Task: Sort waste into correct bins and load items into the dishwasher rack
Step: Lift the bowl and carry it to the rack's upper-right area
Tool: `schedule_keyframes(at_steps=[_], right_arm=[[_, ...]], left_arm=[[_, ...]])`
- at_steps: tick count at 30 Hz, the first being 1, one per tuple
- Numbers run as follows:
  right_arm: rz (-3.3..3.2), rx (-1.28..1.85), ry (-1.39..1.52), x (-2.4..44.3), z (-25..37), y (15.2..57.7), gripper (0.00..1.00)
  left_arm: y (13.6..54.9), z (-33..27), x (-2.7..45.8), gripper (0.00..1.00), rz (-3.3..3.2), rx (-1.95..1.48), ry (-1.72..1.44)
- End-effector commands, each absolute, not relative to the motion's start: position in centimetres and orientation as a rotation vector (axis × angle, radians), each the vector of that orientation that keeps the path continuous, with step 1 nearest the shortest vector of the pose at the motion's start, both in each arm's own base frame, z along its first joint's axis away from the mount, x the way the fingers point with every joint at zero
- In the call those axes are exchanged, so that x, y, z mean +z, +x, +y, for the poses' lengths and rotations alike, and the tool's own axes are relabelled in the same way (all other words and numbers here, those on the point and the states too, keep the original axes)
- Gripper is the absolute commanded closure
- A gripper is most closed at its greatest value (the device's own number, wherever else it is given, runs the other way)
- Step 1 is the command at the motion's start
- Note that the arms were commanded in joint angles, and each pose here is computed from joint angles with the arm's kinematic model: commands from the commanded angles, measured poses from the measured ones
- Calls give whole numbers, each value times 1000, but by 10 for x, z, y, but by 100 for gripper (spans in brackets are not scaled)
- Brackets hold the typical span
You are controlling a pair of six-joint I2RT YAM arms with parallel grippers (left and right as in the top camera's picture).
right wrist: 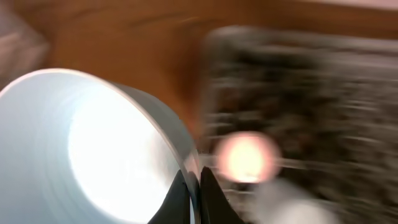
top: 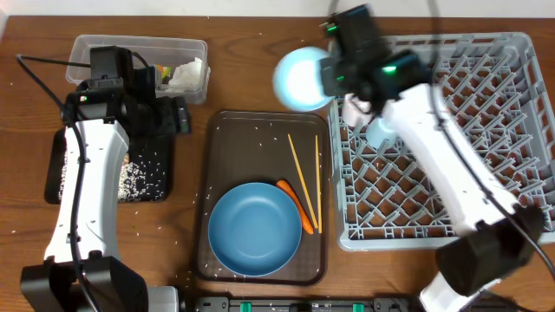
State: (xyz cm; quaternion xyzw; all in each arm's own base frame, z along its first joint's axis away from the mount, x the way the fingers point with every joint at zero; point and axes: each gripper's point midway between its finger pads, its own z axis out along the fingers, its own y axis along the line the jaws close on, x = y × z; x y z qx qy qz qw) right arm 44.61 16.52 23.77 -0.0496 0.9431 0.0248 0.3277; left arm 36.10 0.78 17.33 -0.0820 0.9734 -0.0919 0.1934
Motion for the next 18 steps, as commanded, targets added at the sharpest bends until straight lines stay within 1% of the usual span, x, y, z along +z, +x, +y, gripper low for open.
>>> schedule_keyframes(at_steps=[1, 6, 11, 14, 18], right_arm=[[2385, -233, 28, 261, 95, 459, 99], [2334, -462, 182, 269, 24, 466, 99], [2186, -829, 351, 298, -47, 459, 99], [2115, -1019, 384, 314, -75, 454, 99], [2114, -1115, 391, 312, -96, 455, 99]], left_arm=[[363, 11, 172, 2, 2735, -241, -238], [363, 11, 172, 2, 2735, -241, -238], [363, 11, 172, 2, 2735, -241, -238], [363, 11, 172, 2, 2735, -241, -238], [363, 11, 172, 2, 2735, -241, -238]])
